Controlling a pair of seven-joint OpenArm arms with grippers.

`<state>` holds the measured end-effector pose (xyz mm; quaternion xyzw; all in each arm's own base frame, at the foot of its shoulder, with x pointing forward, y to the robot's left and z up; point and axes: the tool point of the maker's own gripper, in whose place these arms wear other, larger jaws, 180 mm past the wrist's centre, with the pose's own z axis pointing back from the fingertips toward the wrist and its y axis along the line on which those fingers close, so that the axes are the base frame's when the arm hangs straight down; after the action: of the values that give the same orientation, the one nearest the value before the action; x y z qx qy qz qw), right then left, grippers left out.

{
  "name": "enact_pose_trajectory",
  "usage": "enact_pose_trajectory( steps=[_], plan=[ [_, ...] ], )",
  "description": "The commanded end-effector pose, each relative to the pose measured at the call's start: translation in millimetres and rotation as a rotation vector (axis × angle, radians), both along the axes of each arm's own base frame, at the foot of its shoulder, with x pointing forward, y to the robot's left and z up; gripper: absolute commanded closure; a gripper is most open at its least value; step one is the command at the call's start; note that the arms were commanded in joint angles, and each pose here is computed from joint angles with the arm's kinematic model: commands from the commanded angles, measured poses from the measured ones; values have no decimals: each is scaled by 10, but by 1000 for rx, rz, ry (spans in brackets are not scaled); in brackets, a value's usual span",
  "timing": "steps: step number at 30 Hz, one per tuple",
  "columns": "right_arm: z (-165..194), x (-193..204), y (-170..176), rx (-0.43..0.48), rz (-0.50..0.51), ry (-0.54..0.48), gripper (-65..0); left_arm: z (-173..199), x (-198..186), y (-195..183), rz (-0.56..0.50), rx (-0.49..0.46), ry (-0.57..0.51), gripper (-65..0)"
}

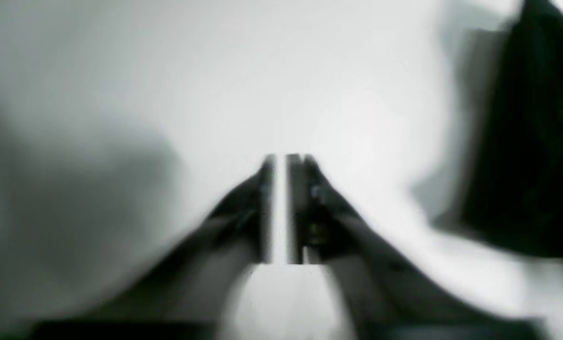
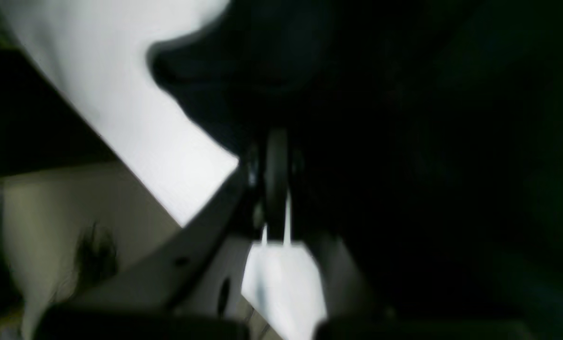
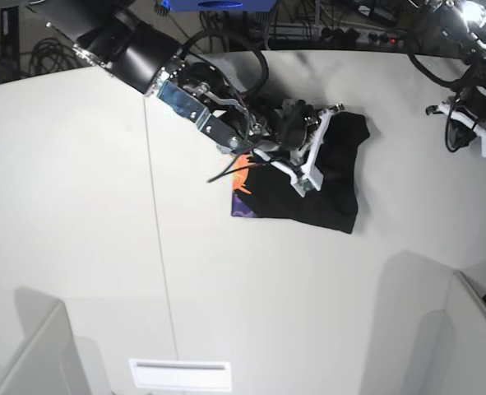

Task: Fold the T-shirt properly

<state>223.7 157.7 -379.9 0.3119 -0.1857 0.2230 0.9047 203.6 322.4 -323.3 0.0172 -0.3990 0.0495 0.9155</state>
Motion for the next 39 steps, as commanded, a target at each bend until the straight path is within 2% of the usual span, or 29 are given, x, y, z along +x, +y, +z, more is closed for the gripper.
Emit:
enact_pose_trajectory(
  steps=[1, 3, 5, 7, 8, 10, 13, 18, 23, 26, 28, 29, 32, 36, 39],
  plan=[
    [162, 125, -5, 25, -28, -41, 0, 93, 92, -59, -36, 7, -40, -188],
    [213, 172, -113, 16, -74, -49, 0, 98, 235, -227, -92, -6, -54, -351],
    [252, 199, -222, 9, -97, -62, 0, 91, 353, -379, -141, -22, -63, -471],
    [284, 216, -318, 4, -98, -82, 0, 88, 479, -548, -193, -38, -66, -566],
    [298, 237, -364, 4, -105, -89, 0, 88, 524, -607, -204, -49, -63, -591],
    [300, 260, -426, 8, -129, -84, 0, 70, 608, -705, -175, -100, -62, -612],
    [264, 337, -586, 23, -216, -51, 0, 39, 763, -862, -152, -173, -75, -609],
    [379, 461, -892, 58, -327, -62, 0, -345, 876, -1091, -122, -317, 26, -609],
    [528, 587, -1196, 71, -402, -108, 0, -584, 911, -1385, -183, -374, 101, -609],
    [497, 615, -1342, 60, -442, -104, 0, -697, 912, -1401, -147, -409, 137, -607],
    [480, 620, -1391, 56, -457, -100, 0, -744, 919, -1385, -108, -431, 154, -586],
    [478, 618, -1394, 56, -457, -100, 0, -773, 912, -1375, -96, -438, 164, -551],
    [478, 618, -1394, 56, -457, -100, 0, -839, 911, -1399, -92, -454, 184, -392],
    [478, 618, -1394, 56, -457, -100, 0, -917, 907, -1545, -149, -446, 226, -158],
    [478, 620, -1395, 57, -459, -102, 0, -929, 904, -1611, -196, -421, 246, -26]
  ],
)
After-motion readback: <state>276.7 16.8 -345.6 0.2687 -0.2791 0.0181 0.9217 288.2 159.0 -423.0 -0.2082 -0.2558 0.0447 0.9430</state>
